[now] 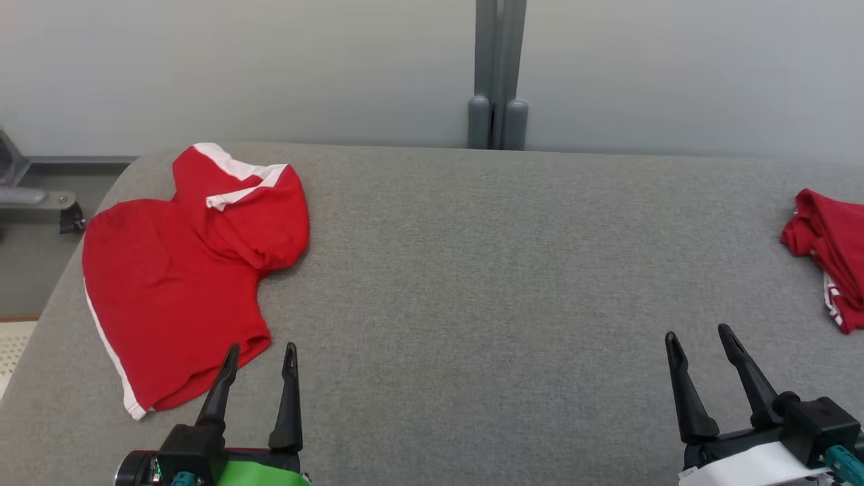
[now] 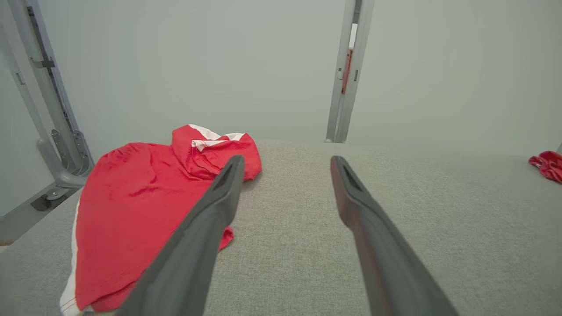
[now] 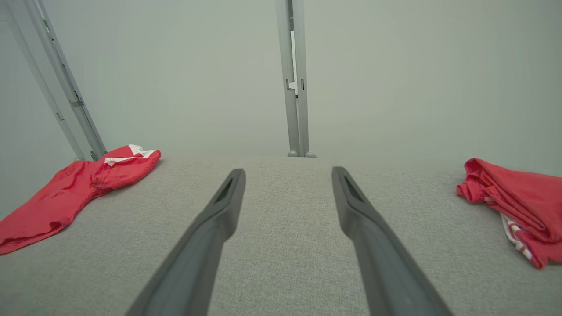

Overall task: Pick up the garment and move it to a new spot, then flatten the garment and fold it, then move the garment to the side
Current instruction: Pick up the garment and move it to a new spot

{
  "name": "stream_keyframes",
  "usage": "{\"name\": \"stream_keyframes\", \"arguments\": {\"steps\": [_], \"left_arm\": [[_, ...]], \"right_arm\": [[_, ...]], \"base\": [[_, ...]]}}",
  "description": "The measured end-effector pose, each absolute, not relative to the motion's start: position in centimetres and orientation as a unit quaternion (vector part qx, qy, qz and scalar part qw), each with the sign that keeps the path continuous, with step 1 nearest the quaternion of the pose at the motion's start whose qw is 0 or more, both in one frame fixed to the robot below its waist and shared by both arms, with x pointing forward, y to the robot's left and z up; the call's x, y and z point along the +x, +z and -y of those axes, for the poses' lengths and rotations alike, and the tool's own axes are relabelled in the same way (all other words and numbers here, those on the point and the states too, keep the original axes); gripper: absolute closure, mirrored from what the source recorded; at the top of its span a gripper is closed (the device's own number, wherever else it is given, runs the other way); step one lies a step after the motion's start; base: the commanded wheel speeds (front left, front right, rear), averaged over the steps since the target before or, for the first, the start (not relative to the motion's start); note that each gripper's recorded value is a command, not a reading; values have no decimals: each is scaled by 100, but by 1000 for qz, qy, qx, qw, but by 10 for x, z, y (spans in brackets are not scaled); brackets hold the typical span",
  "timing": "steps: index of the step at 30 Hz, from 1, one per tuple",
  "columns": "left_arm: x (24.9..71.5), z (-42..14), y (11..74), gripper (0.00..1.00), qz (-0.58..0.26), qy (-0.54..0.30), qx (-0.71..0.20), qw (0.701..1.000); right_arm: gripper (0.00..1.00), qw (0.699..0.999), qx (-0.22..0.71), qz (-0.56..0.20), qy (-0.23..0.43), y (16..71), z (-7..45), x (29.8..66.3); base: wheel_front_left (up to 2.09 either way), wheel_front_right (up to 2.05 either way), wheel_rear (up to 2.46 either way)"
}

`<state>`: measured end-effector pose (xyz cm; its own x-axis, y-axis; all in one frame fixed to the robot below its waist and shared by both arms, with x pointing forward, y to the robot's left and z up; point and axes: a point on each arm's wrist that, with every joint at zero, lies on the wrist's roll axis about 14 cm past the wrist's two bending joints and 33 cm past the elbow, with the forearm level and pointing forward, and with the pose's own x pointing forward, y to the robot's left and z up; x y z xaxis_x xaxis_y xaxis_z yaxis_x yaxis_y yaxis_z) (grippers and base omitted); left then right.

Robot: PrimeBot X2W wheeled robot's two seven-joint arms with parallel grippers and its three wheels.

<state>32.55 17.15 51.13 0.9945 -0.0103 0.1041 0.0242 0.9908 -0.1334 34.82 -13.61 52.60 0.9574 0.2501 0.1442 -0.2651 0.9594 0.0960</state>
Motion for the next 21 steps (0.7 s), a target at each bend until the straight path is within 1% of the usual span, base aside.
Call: {"name": "stream_keyframes", "arguments": {"steps": [14, 21], "left_arm": [[307, -234, 533, 0, 87, 104, -57, 989], [288, -263, 534, 0, 87, 162, -47, 982]], "right_arm": [[0, 965, 57, 52, 252, 519, 56, 383], [0, 953, 61, 41, 295, 511, 24, 393]], "base": [[0, 0, 0], [0, 0, 0]]}}
